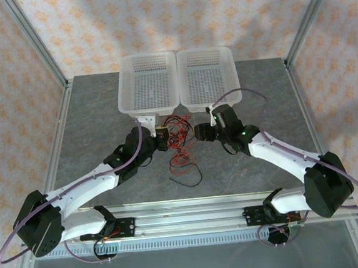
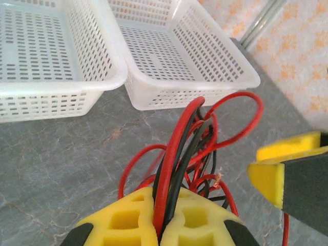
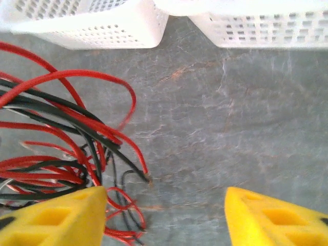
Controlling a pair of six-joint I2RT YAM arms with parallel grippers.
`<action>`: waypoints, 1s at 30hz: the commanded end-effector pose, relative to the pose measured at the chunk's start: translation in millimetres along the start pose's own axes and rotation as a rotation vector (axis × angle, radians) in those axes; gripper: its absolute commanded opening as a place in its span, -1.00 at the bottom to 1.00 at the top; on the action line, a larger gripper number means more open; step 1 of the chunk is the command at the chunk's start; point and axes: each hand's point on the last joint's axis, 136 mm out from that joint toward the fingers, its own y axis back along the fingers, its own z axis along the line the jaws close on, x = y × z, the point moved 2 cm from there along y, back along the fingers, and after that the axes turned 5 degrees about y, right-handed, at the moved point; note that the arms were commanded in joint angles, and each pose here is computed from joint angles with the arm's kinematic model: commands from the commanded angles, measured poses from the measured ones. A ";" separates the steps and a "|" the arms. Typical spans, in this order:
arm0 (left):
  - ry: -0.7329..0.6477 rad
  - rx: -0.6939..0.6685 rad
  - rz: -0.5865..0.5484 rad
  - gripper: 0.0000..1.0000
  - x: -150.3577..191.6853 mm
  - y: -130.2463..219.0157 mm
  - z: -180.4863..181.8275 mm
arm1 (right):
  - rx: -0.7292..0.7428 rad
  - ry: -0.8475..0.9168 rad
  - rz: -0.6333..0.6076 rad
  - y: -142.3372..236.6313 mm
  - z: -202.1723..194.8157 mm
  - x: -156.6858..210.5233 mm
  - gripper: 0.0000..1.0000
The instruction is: Untangle the cables
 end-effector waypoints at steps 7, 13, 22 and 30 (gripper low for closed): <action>0.266 0.036 -0.114 -1.00 -15.2 5.1 1.5 | -0.298 -0.450 -0.083 8.0 32.7 18.4 0.43; 0.342 0.046 -0.138 -1.00 -17.2 10.4 3.4 | -0.364 -0.439 -0.064 -7.9 48.0 28.7 0.43; 0.443 0.073 -0.157 -1.00 -12.8 19.1 8.1 | -0.380 -0.360 -0.053 -42.8 65.6 29.1 0.42; 0.494 0.107 -0.157 -1.00 -11.7 31.2 7.8 | -0.288 -0.310 -0.103 -68.7 57.4 16.9 -0.41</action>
